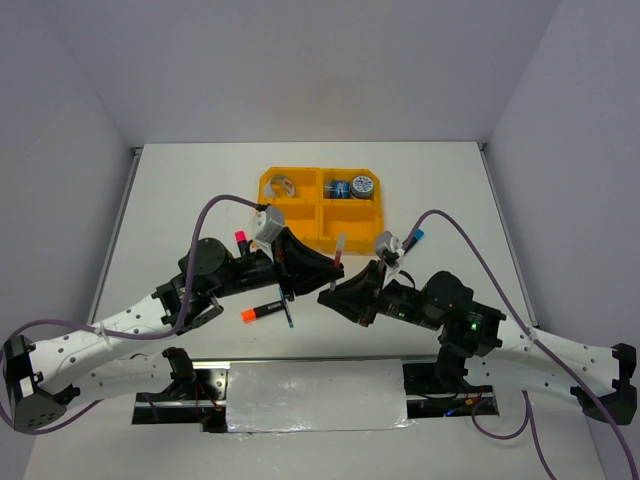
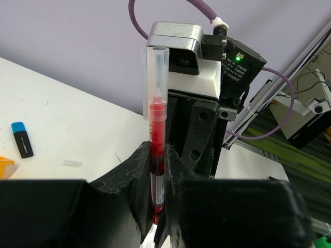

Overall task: Sort the stationery into containers
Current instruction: Place the pen in the storage box.

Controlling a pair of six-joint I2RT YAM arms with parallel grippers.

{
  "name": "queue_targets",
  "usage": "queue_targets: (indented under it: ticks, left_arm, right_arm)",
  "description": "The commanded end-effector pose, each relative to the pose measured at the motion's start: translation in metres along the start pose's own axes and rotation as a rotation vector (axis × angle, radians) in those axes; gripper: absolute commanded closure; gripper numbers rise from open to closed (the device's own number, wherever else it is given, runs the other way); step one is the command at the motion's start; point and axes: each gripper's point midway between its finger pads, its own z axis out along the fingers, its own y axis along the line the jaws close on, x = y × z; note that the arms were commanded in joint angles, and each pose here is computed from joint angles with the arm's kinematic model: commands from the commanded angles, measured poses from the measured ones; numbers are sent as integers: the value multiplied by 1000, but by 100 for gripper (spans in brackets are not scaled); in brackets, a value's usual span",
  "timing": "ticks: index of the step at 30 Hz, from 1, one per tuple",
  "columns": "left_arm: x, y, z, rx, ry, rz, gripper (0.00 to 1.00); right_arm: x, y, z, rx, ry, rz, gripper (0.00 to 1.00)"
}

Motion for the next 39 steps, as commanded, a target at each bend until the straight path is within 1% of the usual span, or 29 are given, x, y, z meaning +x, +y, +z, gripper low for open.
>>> queue_targets:
  ticks: [1, 3, 4, 5, 6, 7, 8, 9, 11, 13, 20, 25, 28, 29, 30, 32, 33, 35, 39]
  left_arm:
    - [1, -7, 3, 43, -2, 11, 100]
    - [0, -8, 3, 46, -1, 15, 100]
    - [0, -8, 3, 44, -2, 18, 100]
    - [0, -8, 2, 42, -2, 20, 100]
    - [0, -8, 0, 41, -2, 25, 100]
    - [2, -8, -1, 37, 8, 29, 100]
    - [2, -6, -2, 26, 9, 32, 100]
    - [4, -6, -4, 25, 15, 34, 100]
    - [13, -5, -6, 29, 47, 38, 100]
    - [19, -7, -7, 43, 59, 39, 100]
    - [36, -16, -6, 81, 96, 41, 100]
    - [38, -15, -4, 64, 105, 48, 100]
    - [34, -16, -5, 58, 93, 56, 100]
    - [33, -15, -5, 56, 90, 58, 100]
    - [31, -15, -5, 49, 86, 60, 100]
    - [31, -14, -5, 43, 88, 62, 100]
    - [29, -13, -4, 37, 84, 64, 100]
    - [27, -12, -4, 29, 79, 67, 100]
    - [19, -12, -2, 15, 63, 76, 100]
  right_arm:
    - [-35, 22, 4, -69, -81, -2, 100]
    - [-37, 24, 3, -80, -87, -4, 100]
    - [-36, 25, 2, -82, -85, -7, 94]
    - [-38, 25, -2, -86, -94, -13, 82]
    - [-39, 26, -5, -91, -99, -20, 52]
    - [-39, 25, -8, -82, -98, -23, 40]
    - [-45, 26, -15, -81, -123, -30, 32]
    - [-50, 25, -19, -69, -138, -34, 26]
    - [-59, 16, -28, -1, -159, -46, 23]
    - [-77, 15, -33, 32, -191, -68, 22]
    - [-100, 6, -29, 129, -193, -107, 23]
    - [-107, 1, -25, 172, -193, -113, 41]
    - [-100, -8, -25, 210, -183, -100, 44]
    - [-99, -9, -26, 213, -183, -95, 47]
    - [-95, -10, -26, 213, -178, -91, 54]
    - [-93, -5, -27, 185, -182, -82, 63]
    - [-93, -5, -27, 180, -182, -81, 65]
    - [-90, -1, -27, 155, -177, -73, 65]
    - [-83, 3, -26, 124, -161, -63, 59]
